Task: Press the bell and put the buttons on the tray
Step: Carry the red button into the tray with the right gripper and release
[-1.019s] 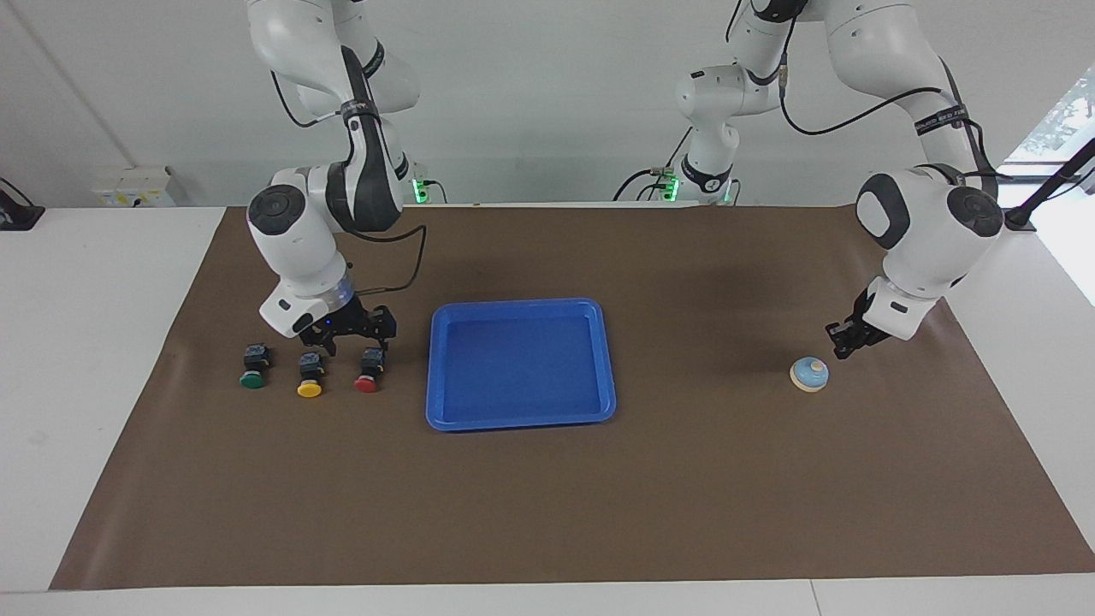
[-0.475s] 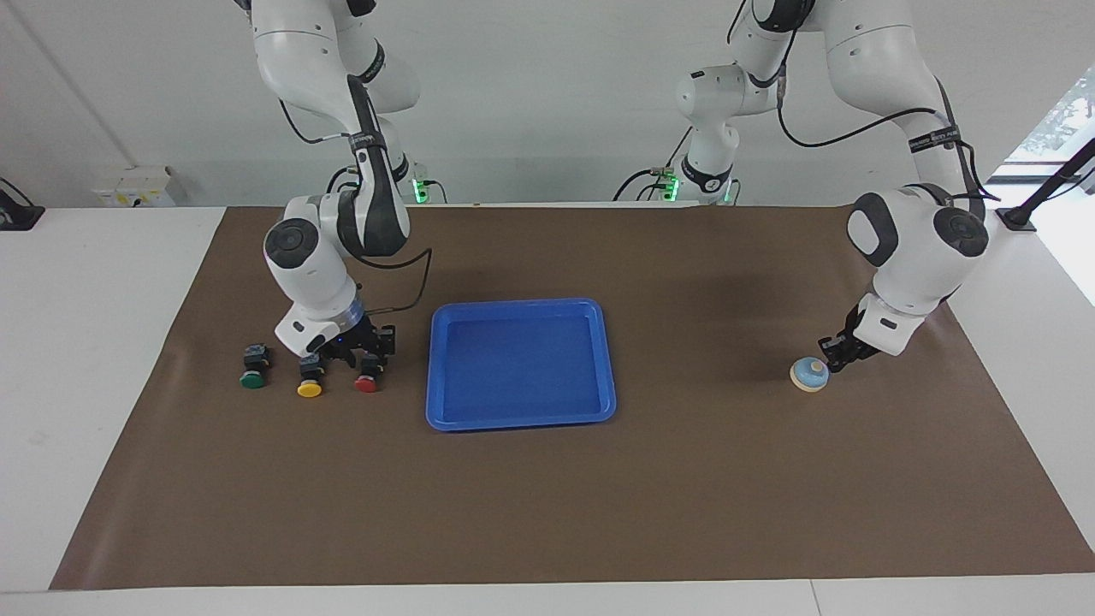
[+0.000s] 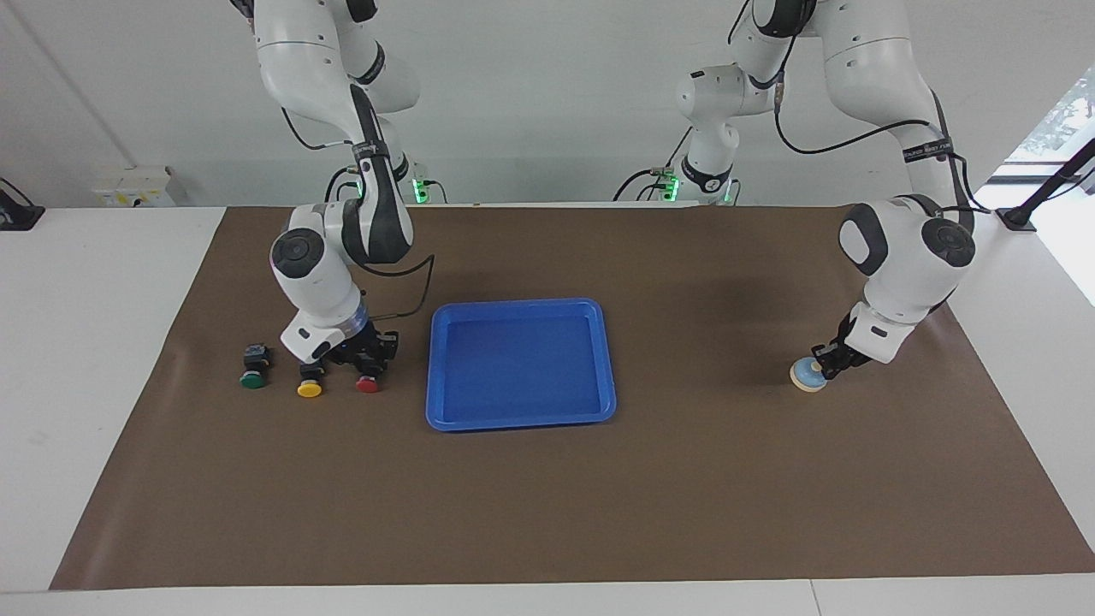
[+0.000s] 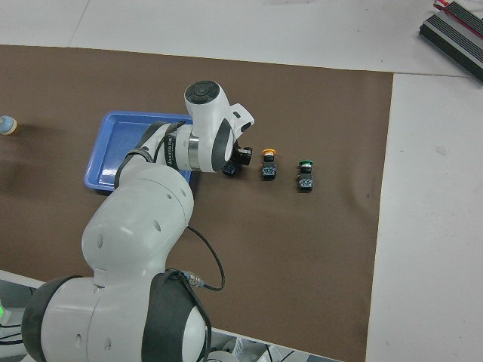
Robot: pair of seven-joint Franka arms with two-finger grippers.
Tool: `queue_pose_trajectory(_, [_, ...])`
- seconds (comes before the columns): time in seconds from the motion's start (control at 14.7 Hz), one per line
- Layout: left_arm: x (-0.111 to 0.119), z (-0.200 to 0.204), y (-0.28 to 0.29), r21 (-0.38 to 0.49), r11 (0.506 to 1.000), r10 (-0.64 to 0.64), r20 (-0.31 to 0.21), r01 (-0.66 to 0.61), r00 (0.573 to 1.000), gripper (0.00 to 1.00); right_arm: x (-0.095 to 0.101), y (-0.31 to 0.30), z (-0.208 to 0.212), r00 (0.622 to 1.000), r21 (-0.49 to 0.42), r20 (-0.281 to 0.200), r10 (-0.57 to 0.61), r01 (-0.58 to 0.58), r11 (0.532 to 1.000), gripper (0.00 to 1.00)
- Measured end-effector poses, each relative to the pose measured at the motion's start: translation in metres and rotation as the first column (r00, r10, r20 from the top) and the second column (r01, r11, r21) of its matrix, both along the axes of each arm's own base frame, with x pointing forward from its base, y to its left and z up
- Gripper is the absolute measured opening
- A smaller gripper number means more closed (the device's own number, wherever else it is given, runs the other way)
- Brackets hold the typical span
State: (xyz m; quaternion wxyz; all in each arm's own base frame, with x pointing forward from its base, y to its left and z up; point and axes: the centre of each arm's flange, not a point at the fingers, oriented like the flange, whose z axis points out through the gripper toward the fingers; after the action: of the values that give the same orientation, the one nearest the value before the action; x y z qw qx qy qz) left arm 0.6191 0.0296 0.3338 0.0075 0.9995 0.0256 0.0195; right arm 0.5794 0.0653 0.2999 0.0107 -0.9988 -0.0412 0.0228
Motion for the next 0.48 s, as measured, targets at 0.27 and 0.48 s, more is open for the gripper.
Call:
queue_pose_trajectory(0.27, [0.002,0.001,0.0,0.0,1.0,0.001,0.008,-0.001,1.0,0.01,0.016,0.051,0.045,0.999,0.001,-0.013,0.046,-0.046,0.999,0.41])
queue_pose_trajectory(0.48, [0.008,0.017,0.001,-0.004,1.0,0.004,-0.018,-0.004,1.0,0.01,0.017,0.106,0.065,1.0,-0.002,-0.005,0.023,-0.023,1.0,0.41])
